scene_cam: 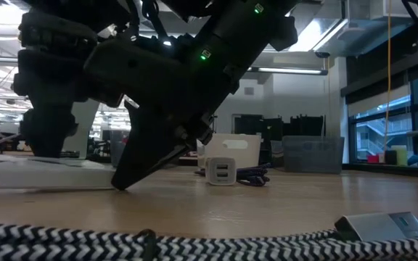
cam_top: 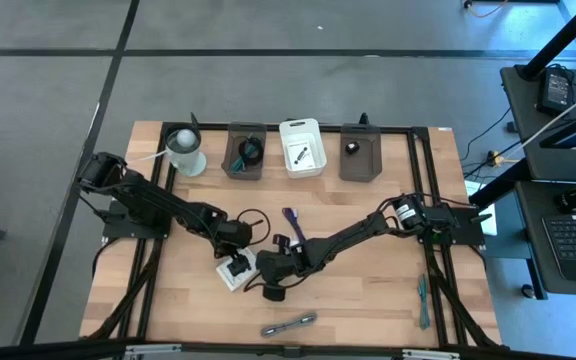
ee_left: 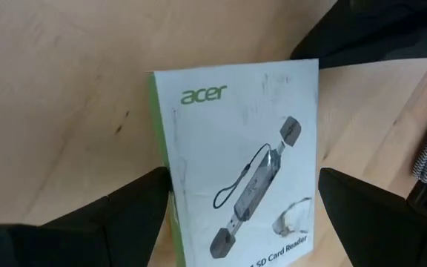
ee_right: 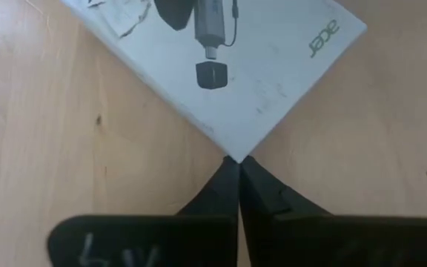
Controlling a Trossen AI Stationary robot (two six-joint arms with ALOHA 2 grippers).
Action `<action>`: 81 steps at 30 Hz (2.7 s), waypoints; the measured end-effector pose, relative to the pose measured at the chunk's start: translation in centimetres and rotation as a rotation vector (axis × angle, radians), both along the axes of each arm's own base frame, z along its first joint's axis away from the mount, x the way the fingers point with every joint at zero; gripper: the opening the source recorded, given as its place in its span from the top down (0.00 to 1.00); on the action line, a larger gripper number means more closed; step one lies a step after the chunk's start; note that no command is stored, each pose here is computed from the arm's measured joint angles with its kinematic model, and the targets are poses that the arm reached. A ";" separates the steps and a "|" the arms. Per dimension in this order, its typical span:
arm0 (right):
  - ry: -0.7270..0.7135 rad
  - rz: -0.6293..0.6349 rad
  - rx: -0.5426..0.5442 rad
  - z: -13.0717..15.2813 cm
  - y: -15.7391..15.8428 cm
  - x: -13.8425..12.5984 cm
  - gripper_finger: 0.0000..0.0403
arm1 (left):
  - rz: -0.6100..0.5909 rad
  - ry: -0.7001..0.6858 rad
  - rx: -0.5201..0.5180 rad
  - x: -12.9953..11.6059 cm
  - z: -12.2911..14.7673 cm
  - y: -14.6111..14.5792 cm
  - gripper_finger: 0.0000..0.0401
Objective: Pick and place items into bin
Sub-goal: Put the white card reader box into the white bin
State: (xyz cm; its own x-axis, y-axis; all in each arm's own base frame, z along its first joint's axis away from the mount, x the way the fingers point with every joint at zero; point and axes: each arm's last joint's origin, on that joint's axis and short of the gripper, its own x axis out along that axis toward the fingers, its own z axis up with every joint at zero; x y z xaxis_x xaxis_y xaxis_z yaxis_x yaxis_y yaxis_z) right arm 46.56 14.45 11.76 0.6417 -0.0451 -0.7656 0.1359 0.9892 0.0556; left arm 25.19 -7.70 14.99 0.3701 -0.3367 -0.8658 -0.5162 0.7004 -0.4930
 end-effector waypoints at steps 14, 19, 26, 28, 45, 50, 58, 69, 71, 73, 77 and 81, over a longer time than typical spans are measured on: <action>0.003 -0.016 -0.018 0.0 -0.2 0.0 0.99 | -0.001 0.009 -0.053 0.0 0.3 -0.1 0.16; 0.018 -0.032 -0.016 0.0 -0.2 -0.2 0.99 | 0.012 -0.040 -0.061 -0.3 1.5 0.0 0.16; 0.015 -0.053 -0.025 0.0 -0.3 -0.2 0.99 | 0.064 -0.122 -0.016 -0.5 3.0 0.3 0.16; 0.012 -0.054 -0.027 0.0 -0.3 -0.2 0.99 | 0.076 -0.137 0.003 -0.4 3.1 0.3 0.16; -0.008 -0.071 -0.055 0.0 -0.4 -0.1 0.99 | 0.077 -0.147 0.008 -0.6 3.1 -0.5 0.16; -0.010 -0.079 -0.059 0.0 -0.4 -0.1 0.99 | 0.077 -0.156 0.003 -0.5 3.2 -0.7 0.16; -0.033 -0.148 -0.017 -0.9 -0.6 -0.6 0.99 | 0.081 -0.176 -0.005 -0.5 3.5 -0.7 0.16; -0.104 -0.159 -0.027 -1.6 -1.2 -0.4 0.99 | 0.111 -0.467 -0.007 0.3 6.6 -0.7 0.16; -0.104 -0.156 -0.024 -1.6 -1.2 -0.4 0.99 | 0.122 -0.427 0.008 0.1 6.3 -0.6 0.16; -0.101 -0.152 -0.022 -1.5 -1.1 -0.4 0.99 | 0.142 -0.340 0.018 -0.3 5.6 -0.5 0.16; -0.101 -0.146 -0.014 -1.4 -1.1 -0.3 0.99 | 0.163 -0.235 0.012 -1.1 5.0 -0.6 0.16; -0.099 -0.138 -0.015 -1.0 -1.2 -0.4 0.99 | 0.158 -0.233 0.009 -1.2 4.9 -0.9 0.16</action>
State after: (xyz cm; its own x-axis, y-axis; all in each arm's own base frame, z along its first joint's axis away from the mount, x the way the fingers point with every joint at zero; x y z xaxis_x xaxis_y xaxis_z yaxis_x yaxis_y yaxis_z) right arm 46.14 13.26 10.76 0.7009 -0.1485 -0.6976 0.2647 0.9624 0.0610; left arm 24.01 -8.56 19.93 0.6071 -0.2513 -0.7539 -0.4928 0.6252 -0.6052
